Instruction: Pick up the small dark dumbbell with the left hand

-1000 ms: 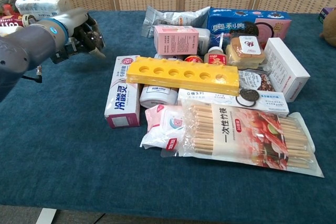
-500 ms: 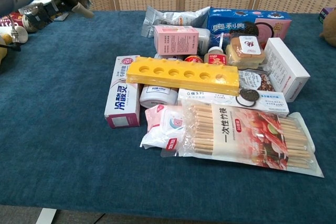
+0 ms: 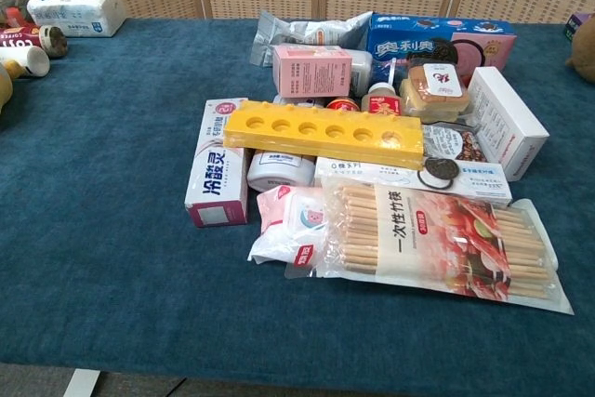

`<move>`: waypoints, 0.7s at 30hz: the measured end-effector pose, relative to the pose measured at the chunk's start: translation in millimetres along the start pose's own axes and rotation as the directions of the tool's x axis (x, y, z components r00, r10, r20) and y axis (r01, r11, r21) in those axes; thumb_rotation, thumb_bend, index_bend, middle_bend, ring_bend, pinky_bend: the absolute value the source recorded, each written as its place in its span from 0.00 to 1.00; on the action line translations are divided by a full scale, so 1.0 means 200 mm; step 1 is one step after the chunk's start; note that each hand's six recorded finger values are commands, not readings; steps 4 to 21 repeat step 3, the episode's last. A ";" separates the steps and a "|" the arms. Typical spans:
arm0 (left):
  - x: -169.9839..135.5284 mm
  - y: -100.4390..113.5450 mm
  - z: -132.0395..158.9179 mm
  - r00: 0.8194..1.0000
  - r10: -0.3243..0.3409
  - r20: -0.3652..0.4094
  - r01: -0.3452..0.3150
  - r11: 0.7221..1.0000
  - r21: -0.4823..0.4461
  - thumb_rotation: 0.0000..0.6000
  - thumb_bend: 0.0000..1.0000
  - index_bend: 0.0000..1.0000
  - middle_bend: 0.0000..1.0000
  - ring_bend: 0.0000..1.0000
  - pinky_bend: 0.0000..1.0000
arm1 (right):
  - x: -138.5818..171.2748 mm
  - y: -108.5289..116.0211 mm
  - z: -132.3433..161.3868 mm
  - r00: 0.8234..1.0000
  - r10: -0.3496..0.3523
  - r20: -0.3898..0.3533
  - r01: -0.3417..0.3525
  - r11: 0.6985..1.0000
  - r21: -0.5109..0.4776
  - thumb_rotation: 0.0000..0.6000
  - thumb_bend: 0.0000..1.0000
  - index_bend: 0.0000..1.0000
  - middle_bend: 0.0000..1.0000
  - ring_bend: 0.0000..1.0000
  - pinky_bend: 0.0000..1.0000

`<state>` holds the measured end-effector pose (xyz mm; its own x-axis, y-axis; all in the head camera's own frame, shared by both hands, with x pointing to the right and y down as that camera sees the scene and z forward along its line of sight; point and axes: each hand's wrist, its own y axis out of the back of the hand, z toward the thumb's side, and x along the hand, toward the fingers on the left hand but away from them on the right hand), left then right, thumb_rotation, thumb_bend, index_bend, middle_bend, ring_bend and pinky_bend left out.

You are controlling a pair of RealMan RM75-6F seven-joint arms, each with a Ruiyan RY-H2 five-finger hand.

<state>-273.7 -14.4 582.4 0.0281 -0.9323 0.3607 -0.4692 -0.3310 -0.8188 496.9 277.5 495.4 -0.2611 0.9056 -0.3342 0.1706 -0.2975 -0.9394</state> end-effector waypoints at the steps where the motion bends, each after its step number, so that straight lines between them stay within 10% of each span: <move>1: 0.00 0.00 0.00 1.000 0.002 0.001 -0.002 1.000 -0.003 1.00 0.31 0.90 0.81 0.89 0.70 | 0.00 0.00 0.00 1.000 0.000 0.000 0.000 1.000 0.000 0.73 0.07 0.00 0.00 0.00 0.00; 21: -0.01 0.00 0.00 1.000 -0.001 0.002 0.001 1.000 -0.002 1.00 0.31 0.90 0.81 0.88 0.70 | 0.00 0.00 0.00 1.000 -0.003 -0.002 0.003 1.000 -0.001 0.73 0.07 0.00 0.00 0.00 0.00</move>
